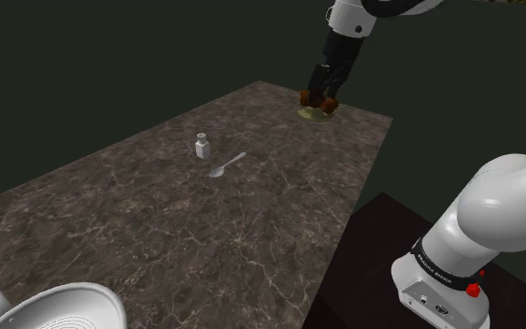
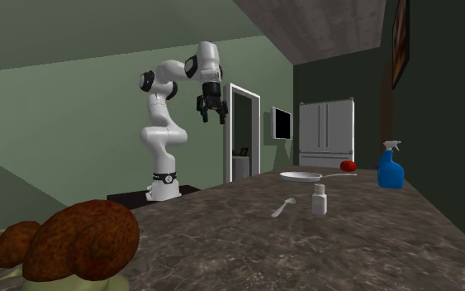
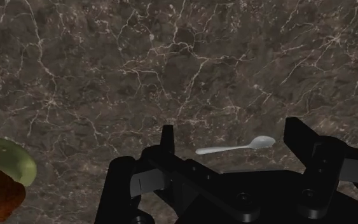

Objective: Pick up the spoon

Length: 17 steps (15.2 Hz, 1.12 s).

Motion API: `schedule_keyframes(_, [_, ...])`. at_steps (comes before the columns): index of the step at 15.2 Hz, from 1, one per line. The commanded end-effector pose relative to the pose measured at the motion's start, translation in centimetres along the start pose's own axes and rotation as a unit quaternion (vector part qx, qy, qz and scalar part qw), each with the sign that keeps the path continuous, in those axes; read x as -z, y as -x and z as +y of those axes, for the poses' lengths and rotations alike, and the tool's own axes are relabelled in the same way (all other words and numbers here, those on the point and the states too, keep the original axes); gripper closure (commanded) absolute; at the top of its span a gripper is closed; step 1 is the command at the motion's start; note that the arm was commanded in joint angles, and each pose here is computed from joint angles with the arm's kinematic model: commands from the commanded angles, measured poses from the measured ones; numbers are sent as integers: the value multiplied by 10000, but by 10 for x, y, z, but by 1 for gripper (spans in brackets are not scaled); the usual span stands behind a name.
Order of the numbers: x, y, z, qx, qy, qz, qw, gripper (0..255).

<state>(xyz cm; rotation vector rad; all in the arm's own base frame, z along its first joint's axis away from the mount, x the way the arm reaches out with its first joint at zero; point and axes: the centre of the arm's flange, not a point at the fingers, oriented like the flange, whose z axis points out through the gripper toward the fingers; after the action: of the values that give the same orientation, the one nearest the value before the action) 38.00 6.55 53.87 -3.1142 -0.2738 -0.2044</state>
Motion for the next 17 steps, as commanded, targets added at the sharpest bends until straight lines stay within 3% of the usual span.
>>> schedule_keyframes(1, [-21, -17, -7, 39, 3, 15, 10000, 0])
schedule_keyframes(17, [-172, -136, -92, 357, 45, 82, 9993, 0])
